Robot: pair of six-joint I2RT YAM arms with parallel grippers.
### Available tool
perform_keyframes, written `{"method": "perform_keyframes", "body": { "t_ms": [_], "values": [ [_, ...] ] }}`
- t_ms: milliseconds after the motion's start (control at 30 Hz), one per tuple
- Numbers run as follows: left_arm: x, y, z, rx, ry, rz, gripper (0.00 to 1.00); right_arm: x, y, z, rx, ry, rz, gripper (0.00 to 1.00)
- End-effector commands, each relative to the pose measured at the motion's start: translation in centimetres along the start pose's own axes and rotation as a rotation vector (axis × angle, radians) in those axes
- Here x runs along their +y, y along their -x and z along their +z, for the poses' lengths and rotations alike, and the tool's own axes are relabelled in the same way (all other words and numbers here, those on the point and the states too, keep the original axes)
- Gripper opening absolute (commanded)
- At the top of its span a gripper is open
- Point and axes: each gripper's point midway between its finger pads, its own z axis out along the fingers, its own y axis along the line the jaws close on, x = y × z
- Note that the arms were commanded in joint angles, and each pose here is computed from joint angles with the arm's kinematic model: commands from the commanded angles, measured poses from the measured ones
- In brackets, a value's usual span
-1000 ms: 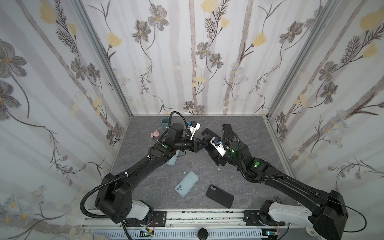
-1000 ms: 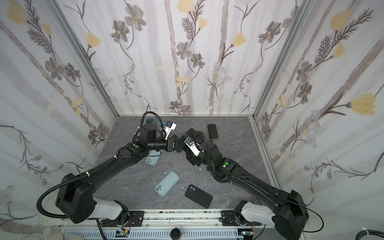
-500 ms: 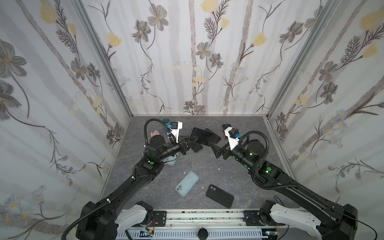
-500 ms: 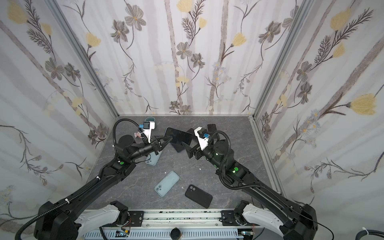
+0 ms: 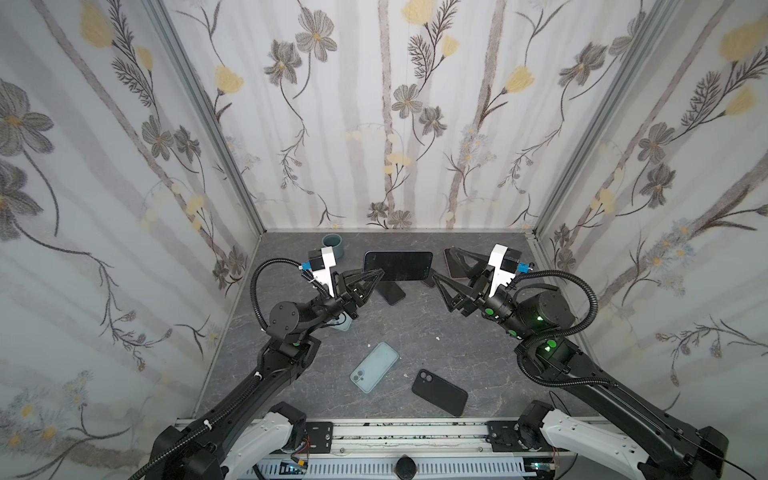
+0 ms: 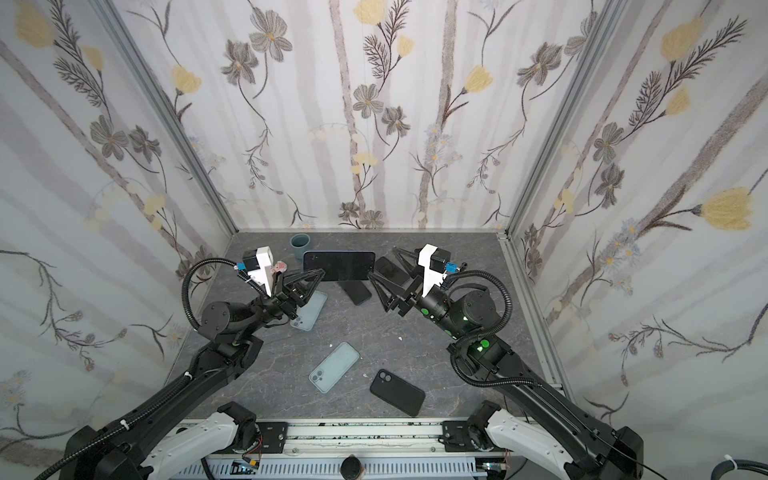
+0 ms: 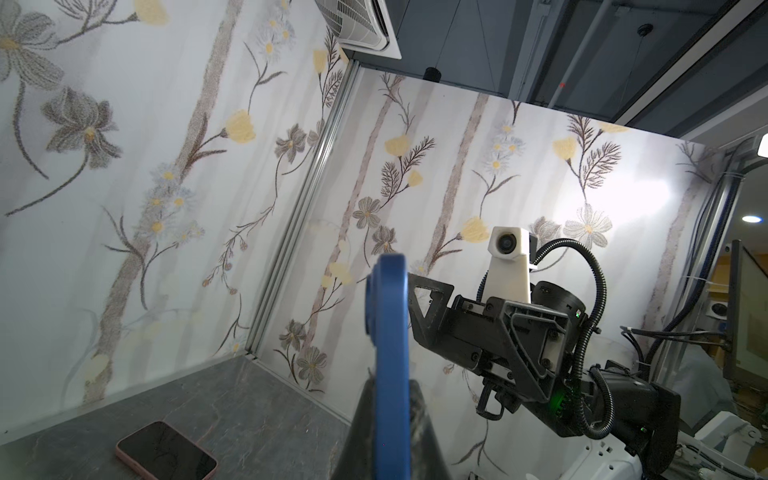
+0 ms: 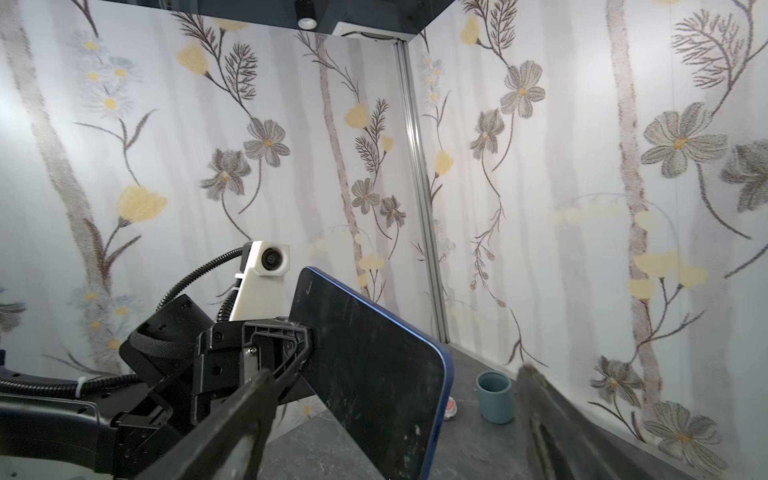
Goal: Put the phone into the phone case
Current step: 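Raise the blue phone upright held between both grippers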
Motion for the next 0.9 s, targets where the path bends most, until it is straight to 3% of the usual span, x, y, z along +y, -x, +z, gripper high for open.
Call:
{"method": "perform_keyframes", "body": {
  "t_ms": [0, 300, 533, 867],
  "values": [
    [-2.5, 3.5, 0.3, -0.119, -0.08, 0.04, 0.0, 1.0, 0.8, 0.4, -0.03, 0.064, 0.037, 0.88],
    [-4.0, 4.0, 1.0, -0.133, -0.098, 0.037, 0.0, 2.7, 0.3, 0.2, -0.016, 0.157, 0.093, 0.88],
    [-5.6, 4.3, 1.9, -0.17, -0.15, 0.026, 0.0, 3.5, 2.2, -0.5, -0.042, 0.175, 0.111, 0.88],
    [-8.0, 5.5, 2.2, -0.232, -0.253, 0.005, 0.0, 4.5, 5.0, -1.7, -0.036, 0.174, 0.135, 0.81]
  ]
}}
